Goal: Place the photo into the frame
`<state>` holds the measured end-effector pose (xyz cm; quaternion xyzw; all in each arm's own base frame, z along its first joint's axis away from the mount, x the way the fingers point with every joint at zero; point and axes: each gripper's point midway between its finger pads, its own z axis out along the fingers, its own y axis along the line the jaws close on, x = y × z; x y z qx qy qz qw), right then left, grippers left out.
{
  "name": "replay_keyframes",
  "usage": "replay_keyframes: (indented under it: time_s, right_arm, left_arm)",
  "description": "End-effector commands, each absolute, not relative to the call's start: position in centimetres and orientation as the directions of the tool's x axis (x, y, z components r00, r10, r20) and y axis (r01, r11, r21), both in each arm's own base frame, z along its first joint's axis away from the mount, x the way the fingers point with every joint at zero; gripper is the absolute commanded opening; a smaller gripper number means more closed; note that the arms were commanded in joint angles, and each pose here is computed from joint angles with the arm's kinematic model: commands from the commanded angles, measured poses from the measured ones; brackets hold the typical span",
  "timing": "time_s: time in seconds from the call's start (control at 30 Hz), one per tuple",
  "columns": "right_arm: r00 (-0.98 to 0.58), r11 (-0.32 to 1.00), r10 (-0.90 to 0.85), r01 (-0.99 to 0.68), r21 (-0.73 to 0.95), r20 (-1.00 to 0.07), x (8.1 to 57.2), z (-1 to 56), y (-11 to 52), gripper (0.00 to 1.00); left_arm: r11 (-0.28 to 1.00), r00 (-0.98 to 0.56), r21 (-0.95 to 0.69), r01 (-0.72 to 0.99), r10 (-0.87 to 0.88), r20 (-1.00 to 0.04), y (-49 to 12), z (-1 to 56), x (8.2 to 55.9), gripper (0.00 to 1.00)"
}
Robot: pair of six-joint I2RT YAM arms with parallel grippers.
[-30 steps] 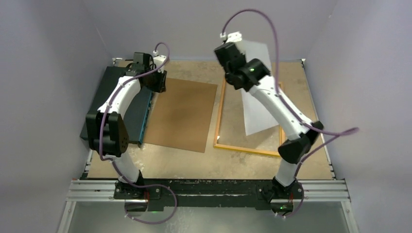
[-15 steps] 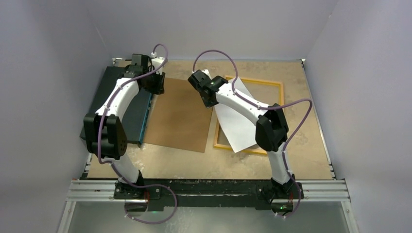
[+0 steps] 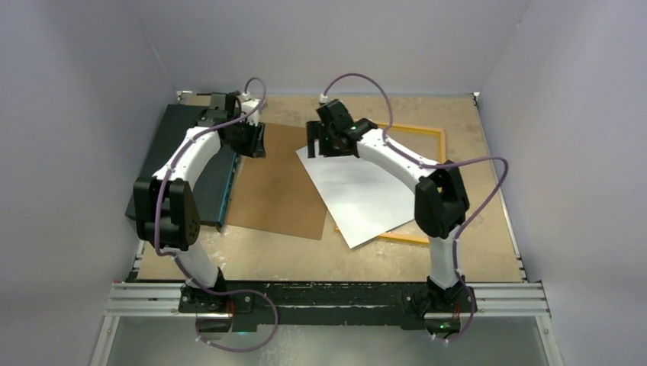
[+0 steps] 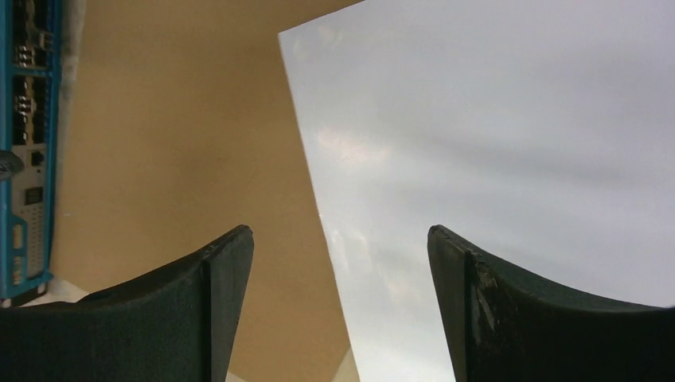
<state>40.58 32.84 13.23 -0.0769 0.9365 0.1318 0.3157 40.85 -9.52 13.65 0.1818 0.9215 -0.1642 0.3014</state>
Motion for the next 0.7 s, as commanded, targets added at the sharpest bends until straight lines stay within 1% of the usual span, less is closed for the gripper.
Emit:
replay_keyframes:
  time_s: [0.0,0.1,0.17,0.27,0.43,0.53,0.67]
  right_arm:
    - [-0.705,0.912,0.149,-0.173,0.371,-0.694,43.3,19.7,29.1,0.84]
    - [-0.698,0.916,0.194,-0.121,0.381,-0.689,44.7,19.3,24.2,0.94]
    - [-0.689,0.904,0.237,-0.103,0.416,-0.685,45.9,18.7,20.8,0.98]
    - [-0.688,0.88,0.258,-0.123,0.459,-0.678,46.9,17.6,17.2,0.99]
    - [-0.722,0.874,0.219,-0.153,0.46,-0.656,49.5,14.7,14.1,0.99]
    - [-0.724,0.851,0.237,-0.168,0.498,-0.648,51.5,13.7,13.0,0.97]
    - [-0.71,0.827,0.241,-0.206,0.523,-0.661,54.1,12.8,13.2,0.95]
  left_arm:
    - [0.819,-0.762,-0.29,0.495,0.248,-0.598,-13.1,12.4,40.0,0.34]
    - [0.788,-0.739,-0.255,0.56,0.336,-0.585,-16.2,10.8,38.9,0.33]
    - [0.761,-0.713,-0.223,0.609,0.403,-0.573,-18.6,9.4,38.0,0.33]
    - [0.747,-0.705,-0.195,0.636,0.46,-0.54,-20.6,7.1,37.7,0.3]
    - [0.735,-0.708,-0.187,0.652,0.501,-0.498,-22.3,4.5,38.0,0.27]
    - [0.726,-0.699,-0.175,0.665,0.522,-0.489,-23.2,3.7,37.9,0.25]
    - [0.728,-0.695,-0.155,0.668,0.536,-0.478,-23.6,2.9,37.7,0.24]
